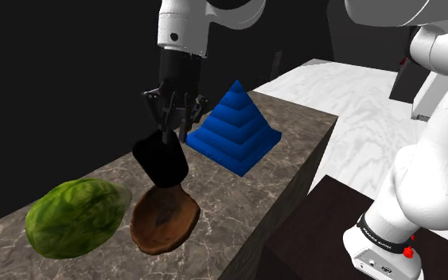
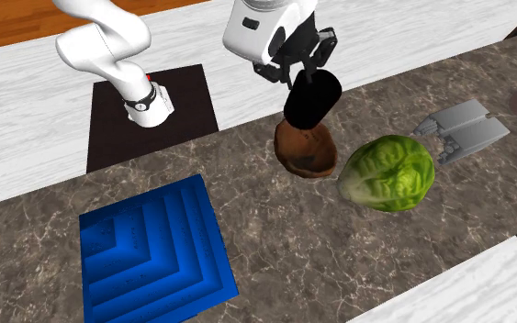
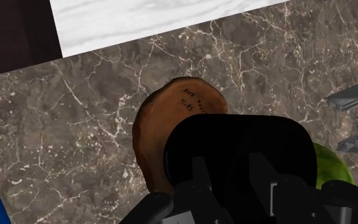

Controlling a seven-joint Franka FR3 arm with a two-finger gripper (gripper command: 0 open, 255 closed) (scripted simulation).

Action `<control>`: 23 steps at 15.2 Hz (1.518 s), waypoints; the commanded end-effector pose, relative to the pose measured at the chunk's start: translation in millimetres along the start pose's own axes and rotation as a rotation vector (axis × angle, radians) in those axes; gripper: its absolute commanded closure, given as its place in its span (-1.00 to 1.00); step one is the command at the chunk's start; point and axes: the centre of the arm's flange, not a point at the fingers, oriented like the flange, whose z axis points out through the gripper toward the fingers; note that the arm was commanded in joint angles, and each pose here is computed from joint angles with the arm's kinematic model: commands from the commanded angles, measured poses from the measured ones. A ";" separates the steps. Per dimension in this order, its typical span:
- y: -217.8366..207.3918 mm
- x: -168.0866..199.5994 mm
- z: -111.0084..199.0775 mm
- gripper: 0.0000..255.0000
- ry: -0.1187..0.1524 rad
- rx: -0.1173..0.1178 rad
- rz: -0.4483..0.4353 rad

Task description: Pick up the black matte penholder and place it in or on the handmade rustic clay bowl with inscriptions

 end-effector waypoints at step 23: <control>31.7 22.3 109.1 1.00 0.001 0.001 0.002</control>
